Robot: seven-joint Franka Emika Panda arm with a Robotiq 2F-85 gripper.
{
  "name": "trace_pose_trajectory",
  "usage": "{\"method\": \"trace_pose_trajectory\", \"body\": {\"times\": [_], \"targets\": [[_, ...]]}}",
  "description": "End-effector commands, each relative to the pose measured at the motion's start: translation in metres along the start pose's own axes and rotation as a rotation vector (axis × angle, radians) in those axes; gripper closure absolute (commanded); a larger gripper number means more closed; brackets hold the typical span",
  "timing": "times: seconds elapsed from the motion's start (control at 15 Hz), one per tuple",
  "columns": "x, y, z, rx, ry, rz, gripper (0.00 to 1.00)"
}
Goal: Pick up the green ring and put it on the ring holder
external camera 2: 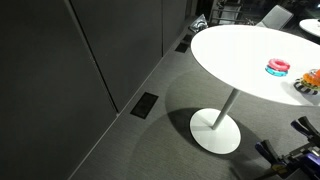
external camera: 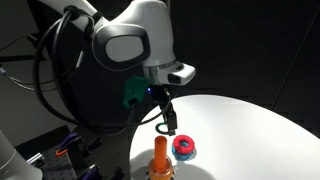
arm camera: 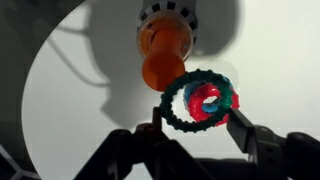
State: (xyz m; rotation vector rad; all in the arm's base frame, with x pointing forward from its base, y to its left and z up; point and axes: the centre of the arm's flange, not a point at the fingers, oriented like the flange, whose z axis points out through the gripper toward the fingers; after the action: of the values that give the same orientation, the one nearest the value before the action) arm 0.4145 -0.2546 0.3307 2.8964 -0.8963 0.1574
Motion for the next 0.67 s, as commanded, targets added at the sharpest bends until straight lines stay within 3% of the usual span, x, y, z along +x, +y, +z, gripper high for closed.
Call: {"method": "trace_pose_trajectory", "body": {"times": [0.0,0.6], "targets": [[-0.014,0.017,-0.001,-0.011,-0.003,-0.004,0.58],[-0.026,0.030,0.013,-0.020,-0.015,0.019,0.58]]}}
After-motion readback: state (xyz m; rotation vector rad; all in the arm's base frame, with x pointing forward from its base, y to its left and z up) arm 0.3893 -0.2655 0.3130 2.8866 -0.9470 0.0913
